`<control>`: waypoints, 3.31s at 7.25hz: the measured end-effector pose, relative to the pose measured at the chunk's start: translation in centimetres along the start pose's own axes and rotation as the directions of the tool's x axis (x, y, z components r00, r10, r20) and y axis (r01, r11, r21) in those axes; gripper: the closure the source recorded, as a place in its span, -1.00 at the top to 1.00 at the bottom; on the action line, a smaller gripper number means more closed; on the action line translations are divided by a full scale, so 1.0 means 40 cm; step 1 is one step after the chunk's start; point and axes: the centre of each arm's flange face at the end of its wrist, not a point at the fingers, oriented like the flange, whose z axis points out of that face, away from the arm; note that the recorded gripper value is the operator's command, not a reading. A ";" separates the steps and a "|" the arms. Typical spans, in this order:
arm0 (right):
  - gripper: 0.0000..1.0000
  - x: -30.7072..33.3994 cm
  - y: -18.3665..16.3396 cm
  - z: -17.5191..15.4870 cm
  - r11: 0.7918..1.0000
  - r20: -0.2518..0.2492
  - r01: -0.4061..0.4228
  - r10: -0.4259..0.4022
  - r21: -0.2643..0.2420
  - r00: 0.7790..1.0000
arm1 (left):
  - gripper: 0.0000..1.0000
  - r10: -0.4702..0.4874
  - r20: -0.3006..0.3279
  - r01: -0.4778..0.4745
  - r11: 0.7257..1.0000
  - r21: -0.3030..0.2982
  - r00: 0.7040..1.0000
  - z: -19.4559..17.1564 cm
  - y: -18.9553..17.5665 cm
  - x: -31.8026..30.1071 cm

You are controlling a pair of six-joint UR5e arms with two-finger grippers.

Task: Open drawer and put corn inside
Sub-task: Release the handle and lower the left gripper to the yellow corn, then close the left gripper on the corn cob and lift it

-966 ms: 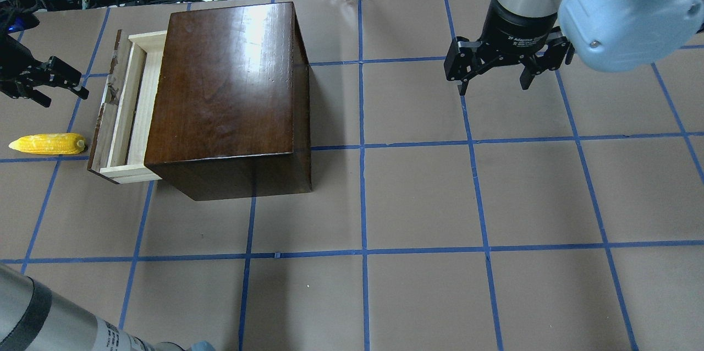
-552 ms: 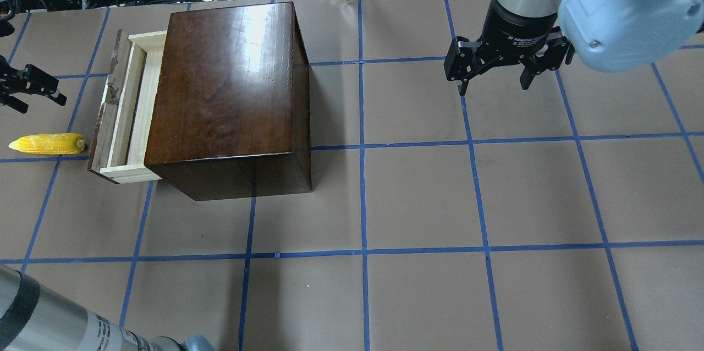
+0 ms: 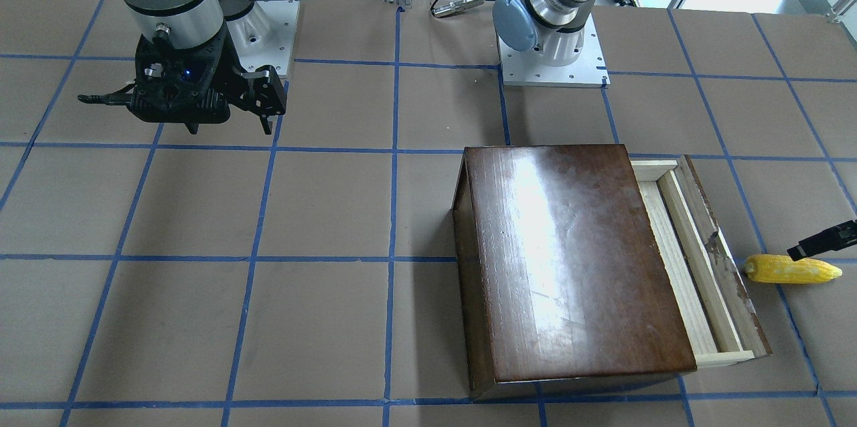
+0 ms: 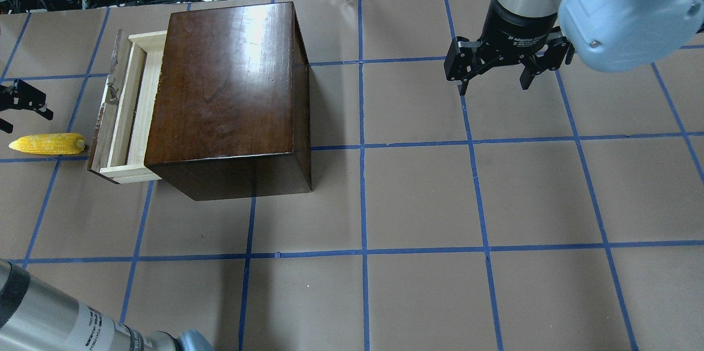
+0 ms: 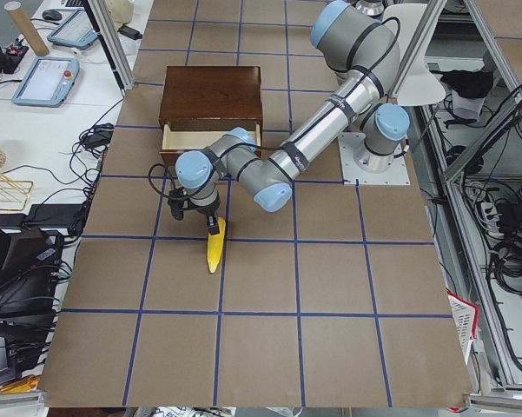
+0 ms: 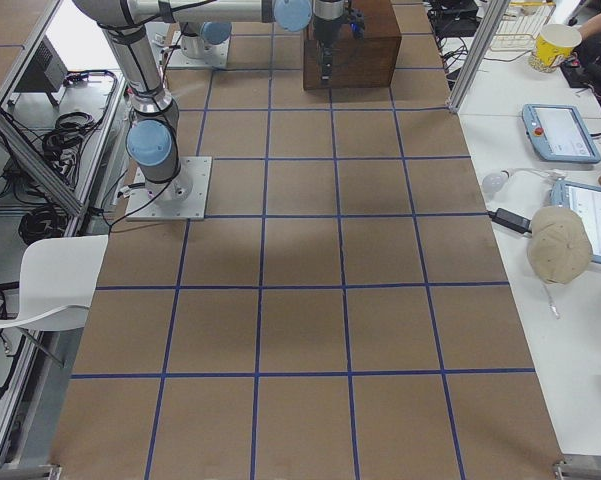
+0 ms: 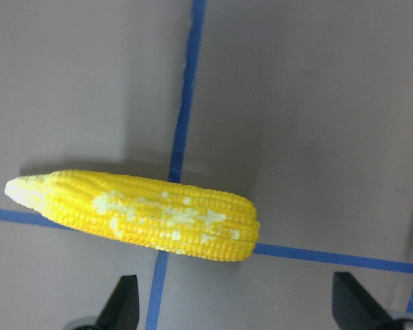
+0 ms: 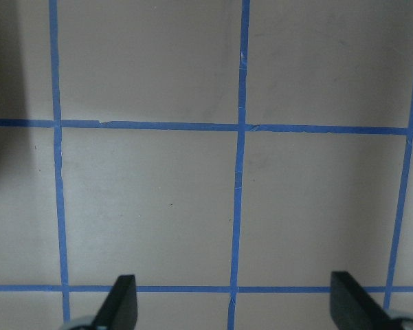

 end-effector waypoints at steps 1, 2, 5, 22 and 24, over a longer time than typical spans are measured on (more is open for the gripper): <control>1.00 0.000 0.000 0.000 1.000 0.000 0.000 0.000 0.000 1.000 | 1.00 -0.118 0.007 0.118 0.993 0.017 0.993 0.022 -0.006 -0.018; 1.00 0.000 0.000 0.000 1.000 0.000 0.000 0.000 0.000 1.000 | 1.00 -0.206 0.010 0.205 0.978 0.038 0.979 0.048 -0.012 -0.027; 1.00 0.000 0.000 0.000 1.000 0.000 0.000 0.000 0.000 1.000 | 1.00 -0.367 -0.001 0.366 0.929 0.046 0.930 0.126 -0.020 -0.036; 1.00 0.000 0.000 0.000 1.000 0.000 0.000 0.000 0.000 1.000 | -0.73 -0.377 -0.007 0.377 0.925 0.045 0.926 0.164 -0.012 -0.025; 1.00 0.000 0.000 0.000 1.000 0.000 0.000 0.000 0.000 1.000 | -0.71 -0.364 -0.008 0.363 0.929 0.069 0.932 0.078 0.000 0.002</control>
